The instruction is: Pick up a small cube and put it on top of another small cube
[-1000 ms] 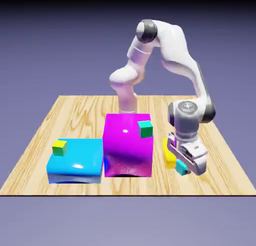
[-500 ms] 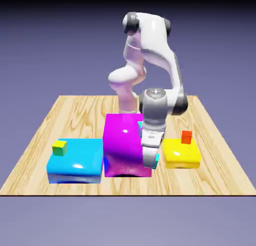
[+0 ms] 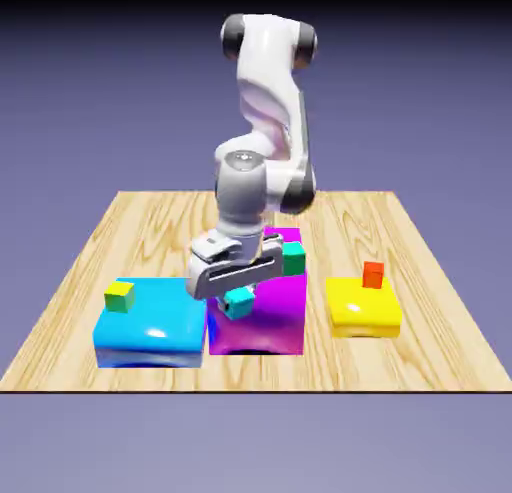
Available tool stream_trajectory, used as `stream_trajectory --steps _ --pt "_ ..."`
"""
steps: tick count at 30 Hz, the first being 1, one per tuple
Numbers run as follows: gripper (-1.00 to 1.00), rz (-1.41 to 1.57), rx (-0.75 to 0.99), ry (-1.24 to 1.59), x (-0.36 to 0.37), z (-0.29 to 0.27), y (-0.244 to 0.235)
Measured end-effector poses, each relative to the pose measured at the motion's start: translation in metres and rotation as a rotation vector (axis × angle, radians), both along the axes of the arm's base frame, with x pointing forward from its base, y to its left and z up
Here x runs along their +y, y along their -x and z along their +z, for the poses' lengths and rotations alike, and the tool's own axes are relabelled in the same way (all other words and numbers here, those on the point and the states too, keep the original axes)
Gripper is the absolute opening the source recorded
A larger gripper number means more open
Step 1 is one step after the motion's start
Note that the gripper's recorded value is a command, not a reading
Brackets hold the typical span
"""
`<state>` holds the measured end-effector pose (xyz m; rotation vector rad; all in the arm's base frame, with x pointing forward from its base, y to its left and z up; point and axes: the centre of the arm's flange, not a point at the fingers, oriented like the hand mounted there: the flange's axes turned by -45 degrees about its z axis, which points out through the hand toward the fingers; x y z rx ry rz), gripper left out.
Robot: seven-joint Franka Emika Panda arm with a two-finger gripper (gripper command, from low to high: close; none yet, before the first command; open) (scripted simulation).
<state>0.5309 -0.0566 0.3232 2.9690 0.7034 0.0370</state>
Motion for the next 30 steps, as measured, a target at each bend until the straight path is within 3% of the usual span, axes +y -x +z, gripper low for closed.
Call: stream_trajectory --steps 30 --pt "-1.0 -1.427 -0.181 -0.006 -0.198 0.021 0.119"
